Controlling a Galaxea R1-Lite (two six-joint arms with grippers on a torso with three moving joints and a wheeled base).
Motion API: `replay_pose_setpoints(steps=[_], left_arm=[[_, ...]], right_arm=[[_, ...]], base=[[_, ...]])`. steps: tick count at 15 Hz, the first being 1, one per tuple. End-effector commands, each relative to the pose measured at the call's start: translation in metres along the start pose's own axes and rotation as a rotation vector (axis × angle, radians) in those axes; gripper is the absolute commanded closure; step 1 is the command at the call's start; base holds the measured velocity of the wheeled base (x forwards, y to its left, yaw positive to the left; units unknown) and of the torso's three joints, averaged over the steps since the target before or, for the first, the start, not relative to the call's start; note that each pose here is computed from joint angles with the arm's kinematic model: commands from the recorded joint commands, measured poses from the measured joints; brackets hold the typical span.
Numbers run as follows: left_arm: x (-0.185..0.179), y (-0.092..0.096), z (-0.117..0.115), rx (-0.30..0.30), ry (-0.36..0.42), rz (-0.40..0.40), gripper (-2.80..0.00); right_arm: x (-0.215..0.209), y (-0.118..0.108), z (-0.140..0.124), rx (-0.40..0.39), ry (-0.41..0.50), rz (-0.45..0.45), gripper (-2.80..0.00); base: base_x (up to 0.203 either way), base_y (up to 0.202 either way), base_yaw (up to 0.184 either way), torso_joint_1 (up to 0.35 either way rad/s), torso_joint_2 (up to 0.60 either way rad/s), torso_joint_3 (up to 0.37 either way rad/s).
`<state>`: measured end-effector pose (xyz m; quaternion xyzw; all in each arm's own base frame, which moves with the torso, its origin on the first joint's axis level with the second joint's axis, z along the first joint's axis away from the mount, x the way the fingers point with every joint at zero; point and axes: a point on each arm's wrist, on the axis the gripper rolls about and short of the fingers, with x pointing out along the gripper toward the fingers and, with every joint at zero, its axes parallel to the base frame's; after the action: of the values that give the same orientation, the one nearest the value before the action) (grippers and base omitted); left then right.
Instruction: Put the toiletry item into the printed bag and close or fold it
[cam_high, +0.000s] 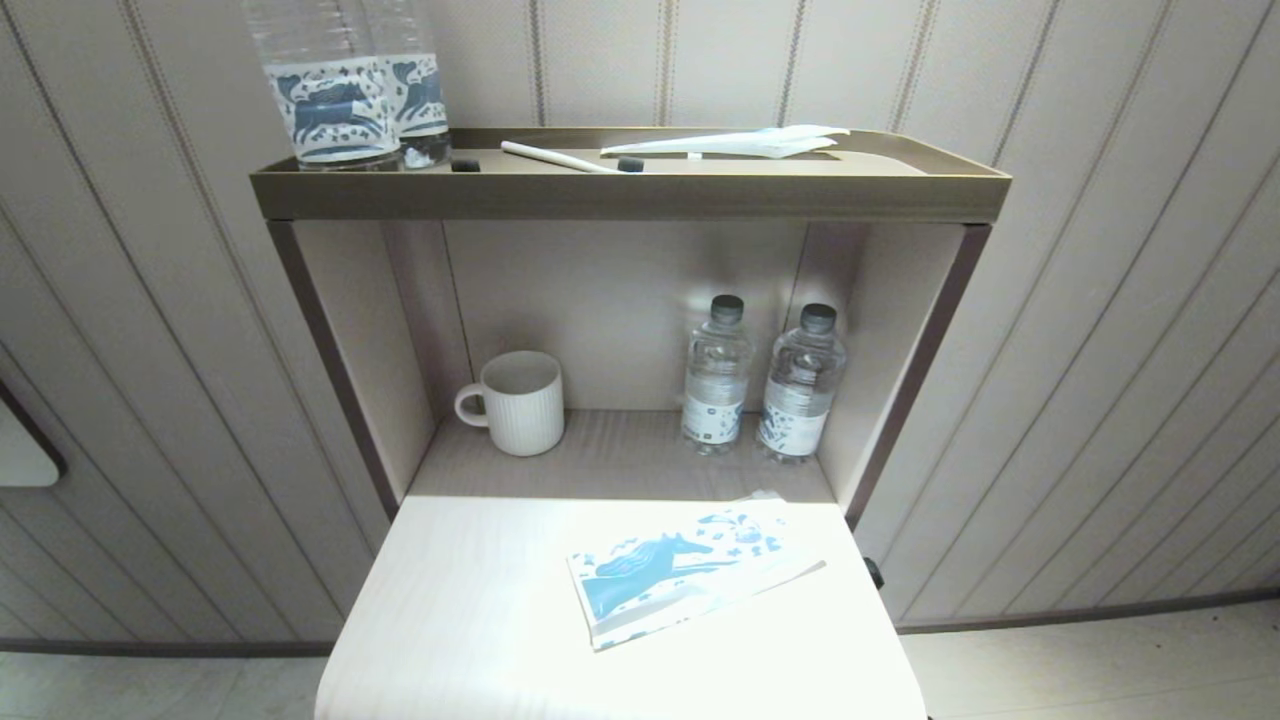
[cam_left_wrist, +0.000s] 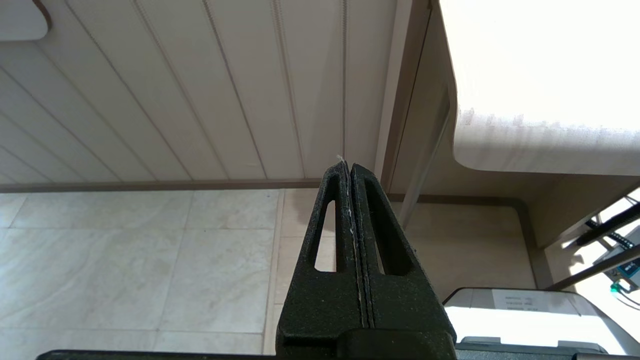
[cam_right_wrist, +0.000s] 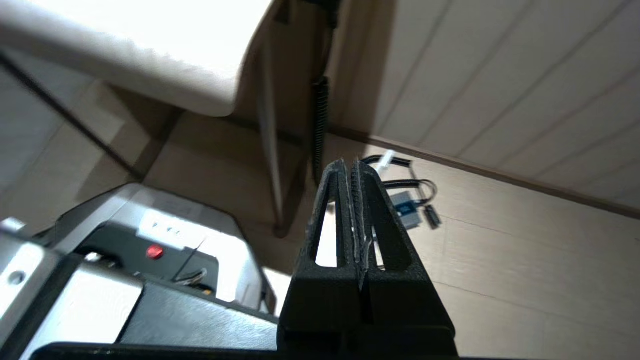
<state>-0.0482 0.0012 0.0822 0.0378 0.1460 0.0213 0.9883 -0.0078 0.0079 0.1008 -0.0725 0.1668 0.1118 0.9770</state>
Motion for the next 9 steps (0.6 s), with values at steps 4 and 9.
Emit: replay_pose_setpoints(steps=[4, 9], left_arm=[[0.000, 0.000, -0.001, -0.002, 0.012, -0.011, 0.00], [0.000, 0.000, -0.001, -0.004, 0.012, -0.011, 0.00]], right_arm=[[-0.015, 0.002, -0.009, 0.028, -0.144, 0.012, 0.00], [-0.014, -0.001, -0.024, 0.096, -0.296, -0.225, 0.00]], base=[[0.000, 0.000, 0.000, 0.000, 0.00, 0.000], [0.000, 0.000, 0.000, 0.000, 0.00, 0.000]])
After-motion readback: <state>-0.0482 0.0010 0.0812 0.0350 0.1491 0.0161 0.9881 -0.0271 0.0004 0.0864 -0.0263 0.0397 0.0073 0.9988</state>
